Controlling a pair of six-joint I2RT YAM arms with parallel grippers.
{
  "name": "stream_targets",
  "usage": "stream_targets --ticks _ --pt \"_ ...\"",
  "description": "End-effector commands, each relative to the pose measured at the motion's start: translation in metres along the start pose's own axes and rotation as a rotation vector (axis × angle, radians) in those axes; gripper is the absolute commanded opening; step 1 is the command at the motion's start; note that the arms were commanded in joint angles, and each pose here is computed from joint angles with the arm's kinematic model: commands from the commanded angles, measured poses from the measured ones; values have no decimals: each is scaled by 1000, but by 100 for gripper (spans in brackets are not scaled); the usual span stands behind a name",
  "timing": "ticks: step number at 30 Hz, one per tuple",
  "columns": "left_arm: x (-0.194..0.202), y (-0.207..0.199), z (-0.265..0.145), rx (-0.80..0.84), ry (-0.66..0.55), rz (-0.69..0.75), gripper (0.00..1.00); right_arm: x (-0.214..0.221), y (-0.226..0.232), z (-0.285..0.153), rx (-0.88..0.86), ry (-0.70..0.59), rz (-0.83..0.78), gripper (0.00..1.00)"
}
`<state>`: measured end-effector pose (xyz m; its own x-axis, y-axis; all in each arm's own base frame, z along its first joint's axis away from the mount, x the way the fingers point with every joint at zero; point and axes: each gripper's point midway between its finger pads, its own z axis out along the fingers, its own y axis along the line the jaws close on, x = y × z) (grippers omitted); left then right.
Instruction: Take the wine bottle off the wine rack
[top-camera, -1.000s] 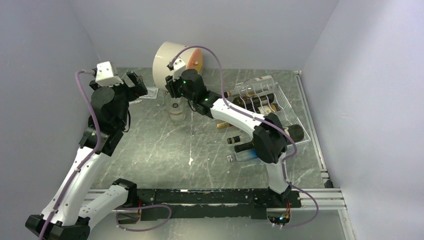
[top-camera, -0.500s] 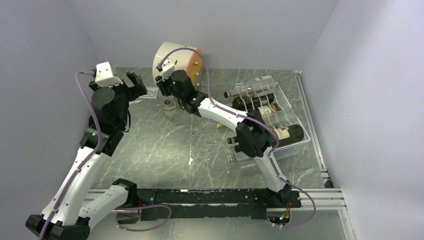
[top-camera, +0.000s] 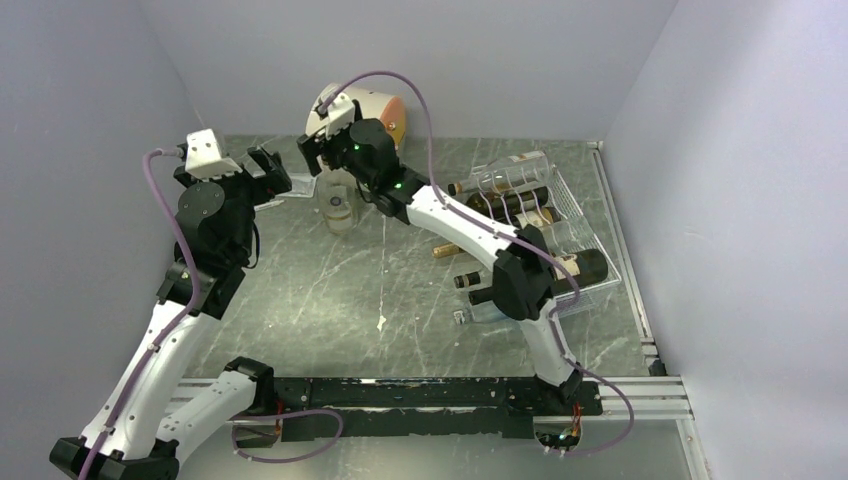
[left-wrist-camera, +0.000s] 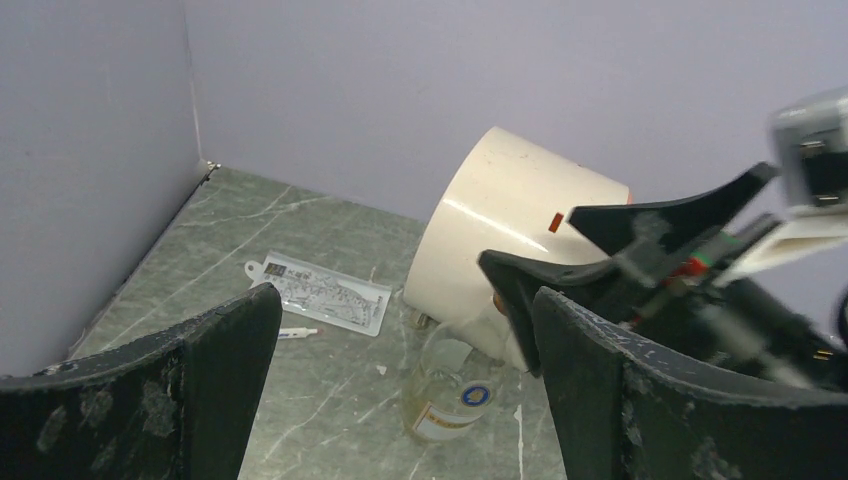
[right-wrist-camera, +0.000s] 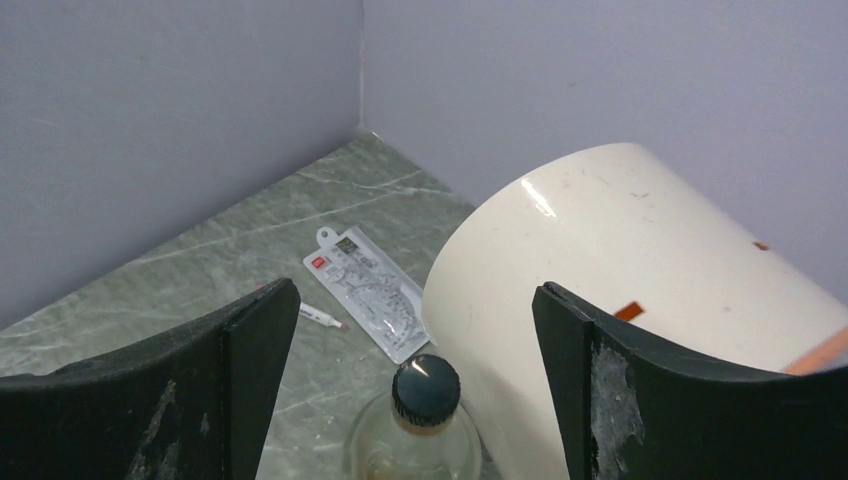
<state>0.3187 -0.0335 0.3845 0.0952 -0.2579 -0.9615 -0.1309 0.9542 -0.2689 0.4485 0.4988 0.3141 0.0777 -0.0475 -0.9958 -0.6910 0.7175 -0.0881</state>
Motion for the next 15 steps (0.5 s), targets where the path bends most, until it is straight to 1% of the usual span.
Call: stream_targets --ticks 1,5,6,9,11,13,15 --pt "-12 2 -2 -6 -45 -10 99 -64 -14 -44 30 -48 -19 93" --pt "-17 1 -6 4 -60 -19 99 -61 -35 -95 78 7 -83 95" --pt "-19 0 -7 16 -65 -24 99 -55 -43 -108 93 34 -108 98" --pt "-22 -5 -10 50 -74 -36 99 -36 -76 -147 216 123 -200 100" --pt "-22 -8 -11 64 -71 -40 99 -20 -94 -170 271 191 -289 100" --pt "-22 -9 -10 68 -67 -41 99 -4 -97 -189 240 260 -404 100" --pt "-20 -11 -9 73 -59 -43 99 12 -87 -205 114 323 -547 100"
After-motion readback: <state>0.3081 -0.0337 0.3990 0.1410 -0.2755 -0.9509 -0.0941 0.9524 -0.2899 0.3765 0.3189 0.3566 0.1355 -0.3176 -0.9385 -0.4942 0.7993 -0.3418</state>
